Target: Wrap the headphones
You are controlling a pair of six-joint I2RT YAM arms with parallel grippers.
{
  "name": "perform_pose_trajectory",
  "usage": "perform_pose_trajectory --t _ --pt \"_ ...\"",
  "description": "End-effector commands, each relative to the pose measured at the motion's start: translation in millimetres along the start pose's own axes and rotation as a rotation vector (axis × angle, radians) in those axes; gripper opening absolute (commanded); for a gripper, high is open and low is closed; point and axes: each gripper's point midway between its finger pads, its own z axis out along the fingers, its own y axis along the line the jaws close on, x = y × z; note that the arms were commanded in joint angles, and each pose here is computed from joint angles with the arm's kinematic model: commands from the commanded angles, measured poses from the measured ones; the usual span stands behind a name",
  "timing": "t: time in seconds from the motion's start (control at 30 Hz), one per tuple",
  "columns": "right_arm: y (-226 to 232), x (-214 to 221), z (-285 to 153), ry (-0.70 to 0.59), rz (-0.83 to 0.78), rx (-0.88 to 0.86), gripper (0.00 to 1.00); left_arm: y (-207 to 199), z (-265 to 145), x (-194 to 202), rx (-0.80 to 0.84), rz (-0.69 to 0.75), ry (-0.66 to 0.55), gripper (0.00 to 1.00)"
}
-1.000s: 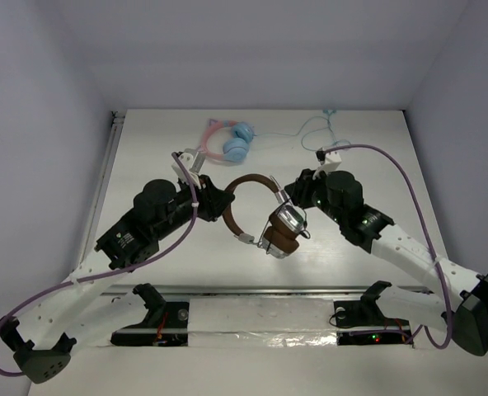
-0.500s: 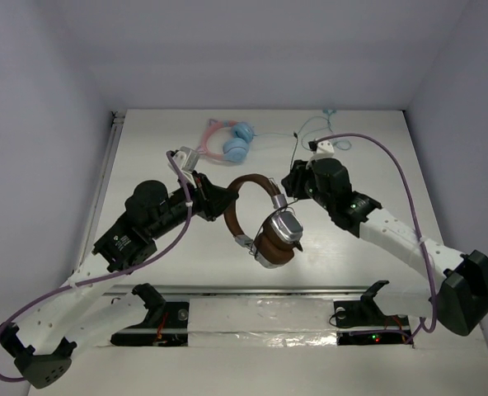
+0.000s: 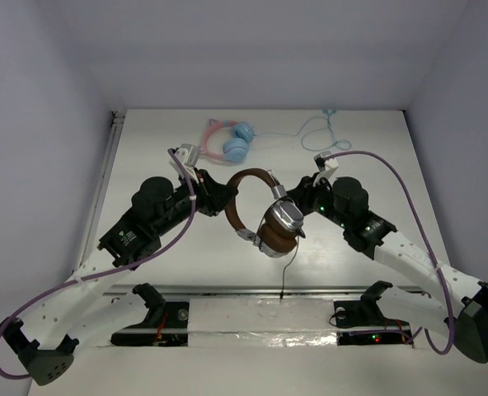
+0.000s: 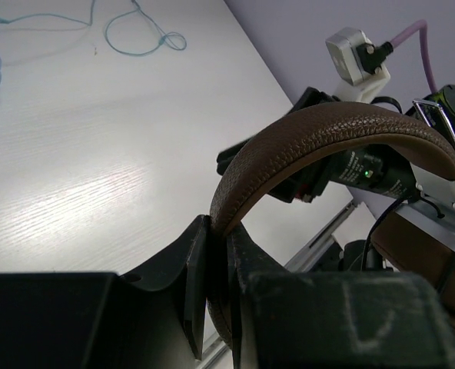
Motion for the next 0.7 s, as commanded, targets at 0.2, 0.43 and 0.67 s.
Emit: perform_pose_trajectory --t 0.2,0.43,0.67 --pt "67.9 -6.6 -25.9 -0.038 0.048 -0.386 0.16 -12.4 -10.9 -58.8 -0.011 -0.050 -0.217 0.00" --pt "51.7 5.0 -13.0 -0.006 0.131 -0.299 0.16 -9.4 -5.1 -63.7 -0.023 -0.084 -0.252 0.00" --pt "13.9 -16.8 -7.6 -0.091 0.145 -0.052 0.27 -18.2 -4.7 -65.5 0.015 -0.088 -0.243 0.00"
